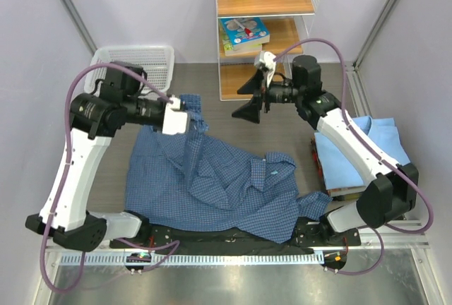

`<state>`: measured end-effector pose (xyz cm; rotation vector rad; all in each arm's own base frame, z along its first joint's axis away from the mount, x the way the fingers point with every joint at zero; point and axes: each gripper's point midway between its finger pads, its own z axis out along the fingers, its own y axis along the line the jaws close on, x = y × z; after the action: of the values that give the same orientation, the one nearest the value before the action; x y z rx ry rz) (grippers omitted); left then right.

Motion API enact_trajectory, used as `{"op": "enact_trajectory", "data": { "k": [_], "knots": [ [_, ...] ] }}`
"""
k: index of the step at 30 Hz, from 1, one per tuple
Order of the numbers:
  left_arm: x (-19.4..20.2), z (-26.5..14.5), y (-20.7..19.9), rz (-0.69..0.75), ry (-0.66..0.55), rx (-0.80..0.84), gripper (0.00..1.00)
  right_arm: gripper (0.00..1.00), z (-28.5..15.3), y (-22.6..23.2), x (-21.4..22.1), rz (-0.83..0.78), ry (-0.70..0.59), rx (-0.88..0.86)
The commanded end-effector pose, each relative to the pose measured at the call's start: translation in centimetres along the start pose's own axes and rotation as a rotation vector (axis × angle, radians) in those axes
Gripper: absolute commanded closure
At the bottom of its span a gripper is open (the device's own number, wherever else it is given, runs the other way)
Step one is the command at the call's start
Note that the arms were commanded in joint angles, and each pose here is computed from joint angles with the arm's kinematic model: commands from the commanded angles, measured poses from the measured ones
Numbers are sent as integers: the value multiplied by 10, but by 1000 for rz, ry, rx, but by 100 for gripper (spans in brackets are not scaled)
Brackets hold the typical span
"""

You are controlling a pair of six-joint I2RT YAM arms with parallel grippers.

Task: Fold and stack the long sleeve shirts
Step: Flatten the shirt out

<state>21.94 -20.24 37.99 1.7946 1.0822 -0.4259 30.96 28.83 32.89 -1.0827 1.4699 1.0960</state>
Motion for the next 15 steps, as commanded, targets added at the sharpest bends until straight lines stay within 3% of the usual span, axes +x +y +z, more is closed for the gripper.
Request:
{"op": "enact_trajectory", "data": {
  "k": [1,6,9,11,12,15],
  "knots": [
    [-43,-19,-111,-86,-157,276,100,0,20,26,-5,-271,-6,-182],
    [-54,-14,-172,-202,-293,416,99,0,50,62,18,-358,63,-361],
    [-55,-13,-183,-285,-312,442,100,0,55,97,35,-365,113,-502],
    [-57,-14,-188,-302,-322,452,99,0,53,121,48,-509,120,-614],
    [-56,-14,-190,-309,-320,455,100,0,43,151,69,-465,189,-715],
    [-52,-16,-195,-297,-300,452,100,0,36,178,86,-521,213,-841]
  ]
}}
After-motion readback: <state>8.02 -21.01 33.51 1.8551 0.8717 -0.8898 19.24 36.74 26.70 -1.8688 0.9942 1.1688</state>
